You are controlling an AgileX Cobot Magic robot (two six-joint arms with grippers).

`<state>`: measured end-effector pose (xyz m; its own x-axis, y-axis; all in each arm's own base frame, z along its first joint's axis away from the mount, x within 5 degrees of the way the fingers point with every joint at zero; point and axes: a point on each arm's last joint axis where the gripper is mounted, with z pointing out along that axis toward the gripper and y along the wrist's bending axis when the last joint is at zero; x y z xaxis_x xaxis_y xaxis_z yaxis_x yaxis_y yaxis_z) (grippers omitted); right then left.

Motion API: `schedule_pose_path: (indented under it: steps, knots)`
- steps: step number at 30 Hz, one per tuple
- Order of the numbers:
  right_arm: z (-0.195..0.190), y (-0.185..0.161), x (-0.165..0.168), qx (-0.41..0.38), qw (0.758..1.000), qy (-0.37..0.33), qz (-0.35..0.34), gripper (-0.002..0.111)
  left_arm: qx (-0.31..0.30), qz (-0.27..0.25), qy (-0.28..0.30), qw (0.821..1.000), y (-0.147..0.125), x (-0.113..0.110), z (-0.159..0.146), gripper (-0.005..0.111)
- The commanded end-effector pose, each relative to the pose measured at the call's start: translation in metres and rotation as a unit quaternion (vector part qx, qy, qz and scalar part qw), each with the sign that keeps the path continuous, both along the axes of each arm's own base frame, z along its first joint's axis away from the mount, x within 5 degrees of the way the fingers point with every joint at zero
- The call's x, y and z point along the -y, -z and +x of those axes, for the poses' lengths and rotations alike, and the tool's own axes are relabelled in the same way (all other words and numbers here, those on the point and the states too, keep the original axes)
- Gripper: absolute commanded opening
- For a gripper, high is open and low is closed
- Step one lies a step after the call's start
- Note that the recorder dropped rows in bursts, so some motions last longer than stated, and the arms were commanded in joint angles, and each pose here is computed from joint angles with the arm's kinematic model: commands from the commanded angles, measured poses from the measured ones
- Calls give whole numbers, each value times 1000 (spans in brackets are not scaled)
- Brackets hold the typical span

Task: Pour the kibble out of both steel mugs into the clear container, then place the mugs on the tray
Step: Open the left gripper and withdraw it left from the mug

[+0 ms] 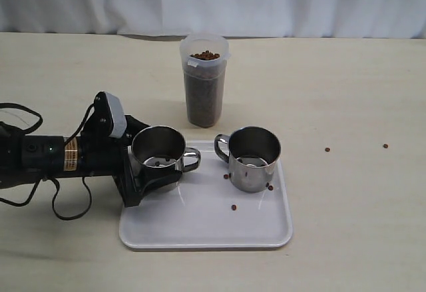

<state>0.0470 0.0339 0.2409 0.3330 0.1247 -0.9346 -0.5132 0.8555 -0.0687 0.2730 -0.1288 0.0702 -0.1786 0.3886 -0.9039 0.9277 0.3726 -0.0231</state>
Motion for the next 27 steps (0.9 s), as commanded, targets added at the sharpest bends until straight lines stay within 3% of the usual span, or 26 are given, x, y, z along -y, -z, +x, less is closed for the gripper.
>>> schedule_pose_path:
  steps: [1,11,27]
  knots:
    - [0,2,0,-3,1000,0,1,5,5,-5,1,1000,-2,2,1,75]
    - [0,2,0,-4,1000,1,1,5,-1,-12,-28,1000,-5,-12,8,76]
    - [0,2,0,-4,1000,1,0,5,18,-46,5,999,-29,-23,6,76]
